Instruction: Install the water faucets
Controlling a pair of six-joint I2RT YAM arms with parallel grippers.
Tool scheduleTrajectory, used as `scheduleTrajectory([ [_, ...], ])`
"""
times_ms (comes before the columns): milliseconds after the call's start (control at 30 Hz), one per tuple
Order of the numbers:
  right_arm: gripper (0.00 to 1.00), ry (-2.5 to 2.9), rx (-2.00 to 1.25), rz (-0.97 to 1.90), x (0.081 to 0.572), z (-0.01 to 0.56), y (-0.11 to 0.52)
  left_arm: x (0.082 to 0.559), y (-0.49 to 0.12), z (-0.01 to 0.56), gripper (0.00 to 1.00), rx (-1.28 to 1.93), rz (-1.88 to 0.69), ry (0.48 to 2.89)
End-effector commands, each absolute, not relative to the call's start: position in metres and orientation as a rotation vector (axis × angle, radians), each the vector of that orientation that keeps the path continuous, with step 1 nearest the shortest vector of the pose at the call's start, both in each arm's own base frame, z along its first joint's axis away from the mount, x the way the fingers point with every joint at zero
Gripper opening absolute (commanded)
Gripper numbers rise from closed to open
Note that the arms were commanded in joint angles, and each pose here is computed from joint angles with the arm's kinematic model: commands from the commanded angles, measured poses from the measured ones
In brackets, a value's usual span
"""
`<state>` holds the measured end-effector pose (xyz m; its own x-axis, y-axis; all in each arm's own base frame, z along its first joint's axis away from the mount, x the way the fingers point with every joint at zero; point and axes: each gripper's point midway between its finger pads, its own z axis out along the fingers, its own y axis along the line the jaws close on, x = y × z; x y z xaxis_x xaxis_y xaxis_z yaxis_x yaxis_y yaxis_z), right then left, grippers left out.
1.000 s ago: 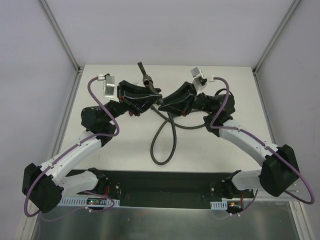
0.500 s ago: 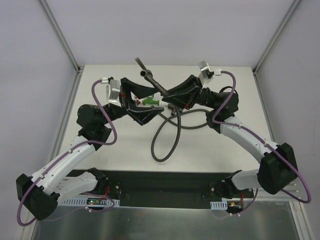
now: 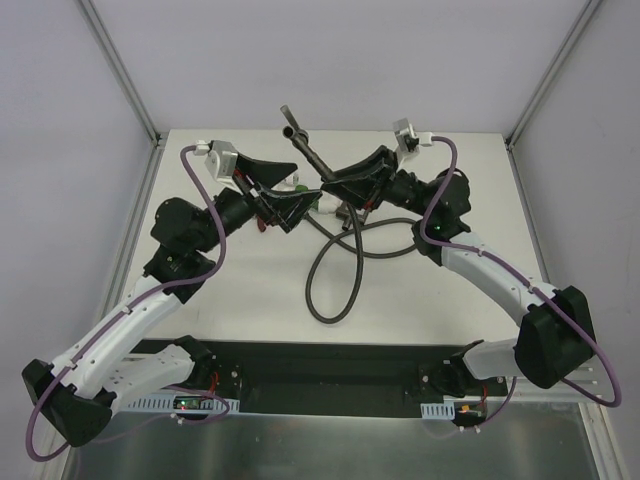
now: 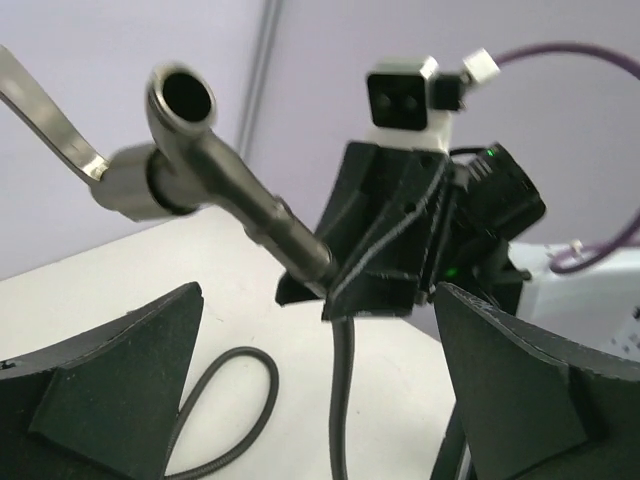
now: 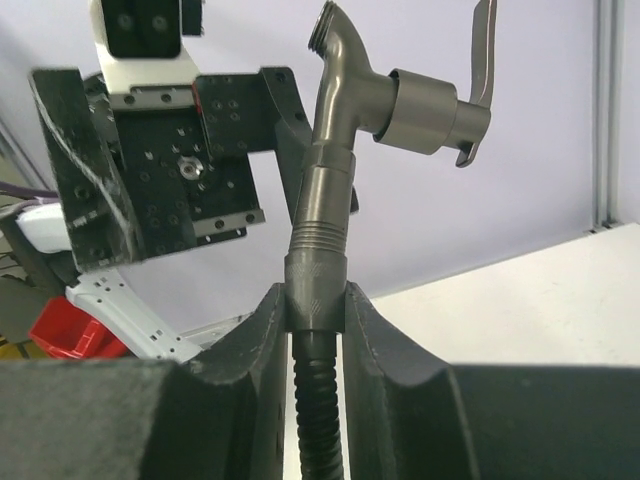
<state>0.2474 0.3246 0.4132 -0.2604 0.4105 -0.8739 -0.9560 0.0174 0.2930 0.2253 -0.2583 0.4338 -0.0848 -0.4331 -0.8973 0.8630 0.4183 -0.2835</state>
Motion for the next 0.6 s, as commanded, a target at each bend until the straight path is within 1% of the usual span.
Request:
scheduleTrajectory([
  [0, 0.02, 1.013, -0.733, 1.362, 0.245, 0.441, 0.321, 0.240, -0.238, 0.470, 0.98, 0.263, -1.096, 1.219],
  [200, 0.02, 1.089, -0.770, 1.215, 0.245, 0.425, 0.328, 0.261, -0.237, 0.478, 0.98, 0.136, -1.082, 1.313],
  [233, 0.02, 1.082, -0.782, 1.168, 0.245, 0.423, 0.331, 0.268, -0.238, 0.466, 0.98, 0.105, -1.069, 1.377],
  [333, 0.02, 1.091, -0.808, 1.086, 0.242, 0.419, 0.333, 0.280, -0.236, 0.452, 0.96, 0.040, -1.035, 1.461],
  [567, 0.02, 1.108, -0.814, 1.009, 0.242, 0.414, 0.335, 0.288, -0.237, 0.427, 0.93, 0.001, -1.005, 1.556],
])
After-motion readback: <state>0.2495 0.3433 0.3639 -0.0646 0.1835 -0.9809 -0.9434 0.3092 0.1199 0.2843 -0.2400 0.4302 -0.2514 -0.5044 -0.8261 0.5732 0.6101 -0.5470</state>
